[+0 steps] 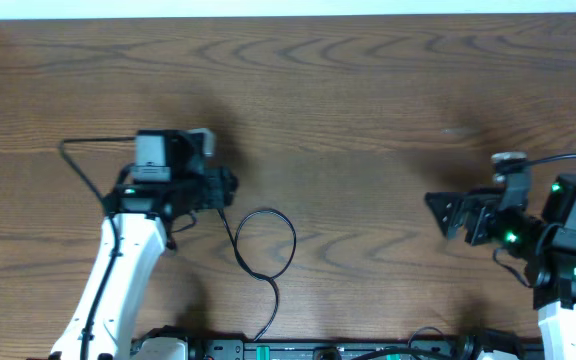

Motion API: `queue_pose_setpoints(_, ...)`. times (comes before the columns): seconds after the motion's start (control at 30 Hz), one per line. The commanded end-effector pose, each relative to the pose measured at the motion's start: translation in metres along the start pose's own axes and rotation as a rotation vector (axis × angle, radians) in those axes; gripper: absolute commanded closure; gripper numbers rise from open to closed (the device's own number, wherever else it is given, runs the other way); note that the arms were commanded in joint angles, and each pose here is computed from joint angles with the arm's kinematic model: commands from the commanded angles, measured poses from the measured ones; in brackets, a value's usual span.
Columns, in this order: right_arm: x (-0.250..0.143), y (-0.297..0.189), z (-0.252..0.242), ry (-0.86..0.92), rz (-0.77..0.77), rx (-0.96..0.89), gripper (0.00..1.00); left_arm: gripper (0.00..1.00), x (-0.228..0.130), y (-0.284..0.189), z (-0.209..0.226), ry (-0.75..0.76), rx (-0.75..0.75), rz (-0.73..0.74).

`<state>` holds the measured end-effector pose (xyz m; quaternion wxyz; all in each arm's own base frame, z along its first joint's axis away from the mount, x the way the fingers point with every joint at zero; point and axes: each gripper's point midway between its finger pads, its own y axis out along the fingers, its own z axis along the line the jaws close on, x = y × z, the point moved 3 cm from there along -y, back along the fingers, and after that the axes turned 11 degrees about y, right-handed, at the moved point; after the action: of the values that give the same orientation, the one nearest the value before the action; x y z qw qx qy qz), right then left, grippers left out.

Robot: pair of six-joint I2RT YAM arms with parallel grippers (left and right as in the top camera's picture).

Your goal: Untangle cables

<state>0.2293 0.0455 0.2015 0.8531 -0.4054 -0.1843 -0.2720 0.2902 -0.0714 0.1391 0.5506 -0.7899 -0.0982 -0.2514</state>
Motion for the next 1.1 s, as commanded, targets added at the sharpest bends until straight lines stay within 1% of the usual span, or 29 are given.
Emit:
queue_pose_setpoints(0.0,-0.017,0.006,0.009,-0.069,0.076,-0.001,0.01,0.46,0.005,0.01,-0.039,0.196,-0.073,-0.019)
queue_pose_setpoints(0.07,-0.028,0.008,0.012,-0.078,0.125,-0.01,0.01,0.46,0.012,0.012,-0.064,0.273,-0.114,-0.051)
queue_pose_setpoints(0.17,-0.043,0.01,0.017,-0.09,0.193,-0.01,0.01,0.46,0.029,0.009,-0.104,0.383,-0.183,-0.137)
queue_pose_setpoints(0.27,-0.056,0.012,0.024,-0.105,0.253,0.009,0.01,0.46,0.055,-0.002,-0.137,0.404,-0.259,-0.259)
queue_pose_setpoints(0.33,-0.063,0.012,0.028,-0.117,0.283,0.021,0.01,0.45,0.074,-0.016,-0.159,0.42,-0.355,-0.35)
queue_pose_setpoints(0.4,-0.068,0.013,0.033,-0.135,0.308,0.034,0.01,0.45,0.097,-0.032,-0.178,0.402,-0.456,-0.441)
queue_pose_setpoints(0.47,-0.073,0.014,0.037,-0.14,0.327,0.047,0.01,0.45,0.117,-0.045,-0.192,0.39,-0.531,-0.505)
queue_pose_setpoints(0.53,-0.078,0.015,0.043,-0.155,0.35,0.064,0.01,0.45,0.132,-0.052,-0.203,0.388,-0.589,-0.532)
queue_pose_setpoints(0.63,-0.088,0.015,0.05,-0.184,0.392,0.084,0.01,0.45,0.134,-0.045,-0.211,0.396,-0.643,-0.491)
queue_pose_setpoints(0.73,-0.1,0.014,0.054,-0.198,0.447,0.094,0.01,0.45,0.118,-0.025,-0.205,0.363,-0.639,-0.378)
queue_pose_setpoints(0.8,-0.111,0.013,0.055,-0.193,0.5,0.092,0.01,0.45,0.101,-0.01,-0.196,0.372,-0.599,-0.29)
queue_pose_setpoints(0.87,-0.12,0.012,0.055,-0.168,0.551,0.082,0.01,0.45,0.089,0.003,-0.182,0.355,-0.512,-0.22)
queue_pose_setpoints(0.97,-0.127,0.015,0.057,-0.117,0.598,0.065,0.01,0.45,0.073,0.015,-0.159,0.34,-0.368,-0.133)
queue_pose_setpoints(1.03,-0.129,0.019,0.058,-0.098,0.612,0.054,0.01,0.45,0.066,0.018,-0.151,0.324,-0.322,-0.095)
queue_pose_setpoints(1.07,-0.129,0.022,0.057,-0.083,0.613,0.031,0.01,0.43,0.063,0.019,-0.149,0.319,-0.307,-0.079)
